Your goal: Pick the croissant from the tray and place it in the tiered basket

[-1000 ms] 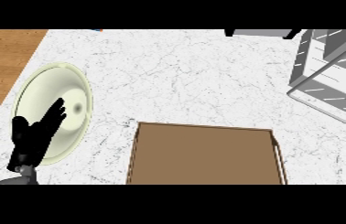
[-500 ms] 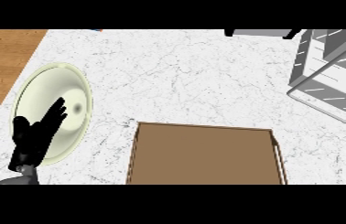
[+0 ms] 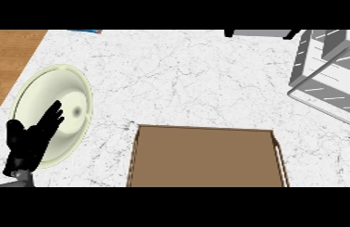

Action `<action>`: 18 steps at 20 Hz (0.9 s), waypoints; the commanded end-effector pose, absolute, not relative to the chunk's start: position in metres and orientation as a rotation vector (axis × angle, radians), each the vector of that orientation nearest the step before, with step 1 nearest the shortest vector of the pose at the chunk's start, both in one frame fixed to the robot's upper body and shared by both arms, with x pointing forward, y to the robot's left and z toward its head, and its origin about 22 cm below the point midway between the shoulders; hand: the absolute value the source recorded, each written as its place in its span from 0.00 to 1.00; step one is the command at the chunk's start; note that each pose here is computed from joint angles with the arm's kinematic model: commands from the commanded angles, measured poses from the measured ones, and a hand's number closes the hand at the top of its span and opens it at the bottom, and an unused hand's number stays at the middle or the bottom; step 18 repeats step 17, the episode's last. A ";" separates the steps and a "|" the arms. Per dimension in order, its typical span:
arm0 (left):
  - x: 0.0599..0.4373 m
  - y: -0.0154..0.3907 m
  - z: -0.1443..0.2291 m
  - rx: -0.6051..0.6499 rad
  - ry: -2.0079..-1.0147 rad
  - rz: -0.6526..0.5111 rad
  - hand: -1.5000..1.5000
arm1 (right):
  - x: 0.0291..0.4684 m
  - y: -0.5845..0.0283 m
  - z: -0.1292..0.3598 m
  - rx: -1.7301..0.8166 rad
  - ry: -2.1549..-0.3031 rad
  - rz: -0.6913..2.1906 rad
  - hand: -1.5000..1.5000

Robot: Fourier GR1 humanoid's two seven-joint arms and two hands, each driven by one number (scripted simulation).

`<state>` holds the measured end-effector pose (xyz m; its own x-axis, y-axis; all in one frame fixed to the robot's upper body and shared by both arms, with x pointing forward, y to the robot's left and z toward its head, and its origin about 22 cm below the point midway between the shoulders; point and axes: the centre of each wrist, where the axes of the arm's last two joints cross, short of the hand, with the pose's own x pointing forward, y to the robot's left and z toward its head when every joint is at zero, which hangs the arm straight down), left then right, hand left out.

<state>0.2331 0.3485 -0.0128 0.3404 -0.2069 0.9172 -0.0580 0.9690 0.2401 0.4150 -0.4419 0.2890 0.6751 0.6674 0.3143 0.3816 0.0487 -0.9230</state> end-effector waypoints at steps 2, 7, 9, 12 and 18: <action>0.237 0.342 -0.011 0.246 -1.222 -0.099 0.50 | 0.396 -0.462 0.327 -1.512 -0.940 -0.014 0.00; 0.217 0.356 -0.021 0.271 -1.200 -0.063 0.50 | 0.370 -0.496 0.330 -1.334 -1.024 -0.230 0.00; 0.215 0.368 -0.016 0.299 -1.200 -0.054 0.50 | 0.355 -0.510 0.339 -1.295 -1.137 -0.314 0.00; 0.202 0.360 -0.030 0.276 -1.184 -0.025 0.50 | 0.336 -0.532 0.330 -1.215 -1.232 -0.408 0.00; 0.211 0.357 -0.027 0.299 -1.172 -0.031 0.50 | 0.315 -0.558 0.289 -1.084 -1.341 -0.408 0.00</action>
